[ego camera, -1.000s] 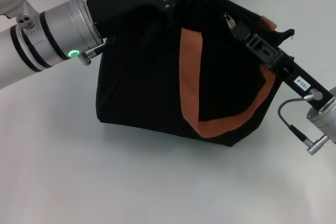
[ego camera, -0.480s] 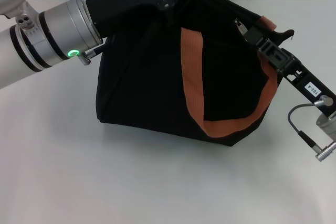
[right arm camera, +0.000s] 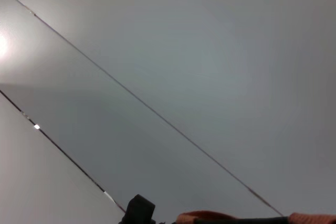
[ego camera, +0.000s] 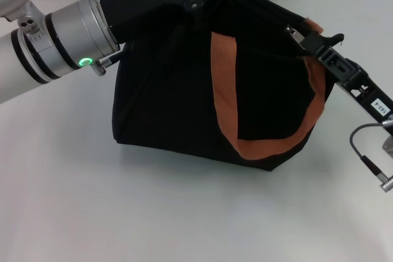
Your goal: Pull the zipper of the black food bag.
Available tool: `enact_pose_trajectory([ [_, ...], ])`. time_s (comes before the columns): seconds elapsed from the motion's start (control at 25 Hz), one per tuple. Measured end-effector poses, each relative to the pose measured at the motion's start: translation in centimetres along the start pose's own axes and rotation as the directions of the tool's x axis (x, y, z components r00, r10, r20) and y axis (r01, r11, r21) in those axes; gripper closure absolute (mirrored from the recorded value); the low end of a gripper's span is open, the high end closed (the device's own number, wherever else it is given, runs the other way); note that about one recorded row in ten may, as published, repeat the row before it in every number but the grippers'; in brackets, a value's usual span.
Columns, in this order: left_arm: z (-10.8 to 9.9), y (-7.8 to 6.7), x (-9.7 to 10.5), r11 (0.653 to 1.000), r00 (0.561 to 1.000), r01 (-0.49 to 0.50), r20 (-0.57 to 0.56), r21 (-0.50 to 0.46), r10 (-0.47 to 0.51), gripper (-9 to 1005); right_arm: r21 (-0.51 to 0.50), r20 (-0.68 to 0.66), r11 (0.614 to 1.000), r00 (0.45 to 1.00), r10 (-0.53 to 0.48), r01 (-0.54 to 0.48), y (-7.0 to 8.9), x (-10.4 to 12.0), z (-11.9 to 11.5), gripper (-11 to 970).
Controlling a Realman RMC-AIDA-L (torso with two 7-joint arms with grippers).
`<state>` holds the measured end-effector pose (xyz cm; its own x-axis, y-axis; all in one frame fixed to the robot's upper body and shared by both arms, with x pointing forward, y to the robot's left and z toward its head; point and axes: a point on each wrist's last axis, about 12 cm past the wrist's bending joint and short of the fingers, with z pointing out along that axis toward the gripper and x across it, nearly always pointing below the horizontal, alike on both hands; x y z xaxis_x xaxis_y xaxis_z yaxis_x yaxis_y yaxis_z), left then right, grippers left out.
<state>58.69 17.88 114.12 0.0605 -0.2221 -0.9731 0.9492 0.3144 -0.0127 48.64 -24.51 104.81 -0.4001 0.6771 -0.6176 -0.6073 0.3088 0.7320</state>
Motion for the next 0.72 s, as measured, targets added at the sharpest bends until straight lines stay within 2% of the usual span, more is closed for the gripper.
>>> enact_pose_trajectory([
  [0.72, -0.1, 0.0, 0.0, 1.0, 1.0, 0.001, 0.001, -0.002, -0.001, 884, 0.107, 0.09, 0.994, 0.996, -0.018, 0.008, -0.7, -0.8, -3.1, 963],
])
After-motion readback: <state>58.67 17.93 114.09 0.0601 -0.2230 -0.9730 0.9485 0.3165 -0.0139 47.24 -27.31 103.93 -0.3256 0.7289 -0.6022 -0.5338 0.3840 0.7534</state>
